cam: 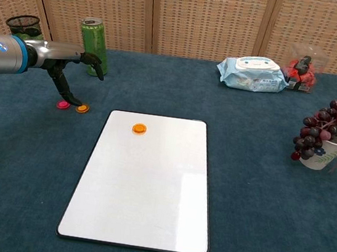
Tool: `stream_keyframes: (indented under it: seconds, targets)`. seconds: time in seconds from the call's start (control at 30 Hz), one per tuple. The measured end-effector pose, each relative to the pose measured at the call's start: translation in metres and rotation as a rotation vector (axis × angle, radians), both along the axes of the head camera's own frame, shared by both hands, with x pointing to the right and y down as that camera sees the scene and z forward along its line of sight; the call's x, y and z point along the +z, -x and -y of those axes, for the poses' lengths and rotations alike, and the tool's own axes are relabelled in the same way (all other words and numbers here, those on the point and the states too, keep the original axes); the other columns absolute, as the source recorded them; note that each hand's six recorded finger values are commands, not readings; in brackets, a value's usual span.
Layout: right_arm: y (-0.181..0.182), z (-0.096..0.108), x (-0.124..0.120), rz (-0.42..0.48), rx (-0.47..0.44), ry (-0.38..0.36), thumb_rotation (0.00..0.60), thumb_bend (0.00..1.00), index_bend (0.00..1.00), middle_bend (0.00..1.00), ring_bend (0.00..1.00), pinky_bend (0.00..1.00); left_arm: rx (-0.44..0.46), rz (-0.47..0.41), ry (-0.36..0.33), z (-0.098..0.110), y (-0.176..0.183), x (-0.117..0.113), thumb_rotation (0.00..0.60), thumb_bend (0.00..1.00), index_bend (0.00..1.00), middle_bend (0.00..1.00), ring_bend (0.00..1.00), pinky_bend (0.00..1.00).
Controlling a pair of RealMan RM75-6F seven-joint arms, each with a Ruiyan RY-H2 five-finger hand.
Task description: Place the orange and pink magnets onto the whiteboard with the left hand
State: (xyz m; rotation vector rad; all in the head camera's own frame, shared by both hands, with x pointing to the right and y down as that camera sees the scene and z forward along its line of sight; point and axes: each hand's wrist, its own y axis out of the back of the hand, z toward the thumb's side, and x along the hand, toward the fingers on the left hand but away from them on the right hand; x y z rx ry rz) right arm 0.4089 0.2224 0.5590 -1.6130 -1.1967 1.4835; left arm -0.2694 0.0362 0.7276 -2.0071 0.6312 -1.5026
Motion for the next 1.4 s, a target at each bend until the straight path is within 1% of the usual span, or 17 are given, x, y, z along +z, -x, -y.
stream_keyframes:
  seconds: [0.33,0.4,0.53,0.63,0.9,1.3,1.4]
  targets:
    - [0.0,0.0,0.0,0.0,0.0,0.0,0.6,0.0,0.0,0.0,0.0,0.0,-0.04,0.091,-0.059,0.001,0.029,0.02,0.6,0.25,0.24,0.0,0.0,0.0]
    - [0.0,0.0,0.0,0.001,0.001,0.001,0.6,0.0,0.0,0.0,0.0,0.0,-0.045,0.093,-0.051,-0.001,0.031,0.024,0.6,0.26,0.25,0.0,0.0,0.0]
    - [0.0,0.0,0.0,0.001,0.001,0.002,0.6,0.0,0.0,0.0,0.0,0.0,-0.041,0.089,-0.036,-0.005,0.032,0.029,0.6,0.33,0.31,0.0,0.0,0.0]
    - [0.0,0.0,0.0,0.001,0.001,0.002,0.6,0.0,0.0,0.0,0.0,0.0,-0.038,0.082,-0.029,-0.007,0.031,0.033,0.6,0.35,0.35,0.0,0.0,0.0]
    - [0.0,0.0,0.0,0.003,0.002,0.003,0.6,0.0,0.0,0.0,0.0,0.0,-0.02,0.093,-0.043,-0.01,0.026,0.042,0.6,0.35,0.36,0.0,0.0,0.0]
    - [0.0,0.0,0.0,0.007,0.003,0.004,0.6,0.0,0.0,0.0,0.0,0.0,-0.008,0.083,-0.027,-0.017,0.014,0.055,0.6,0.35,0.36,0.0,0.0,0.0]
    - [0.0,-0.001,0.0,0.009,0.004,0.005,0.6,0.0,0.0,0.0,0.0,0.0,-0.007,0.085,-0.03,-0.017,0.012,0.057,0.6,0.36,0.38,0.0,0.0,0.0]
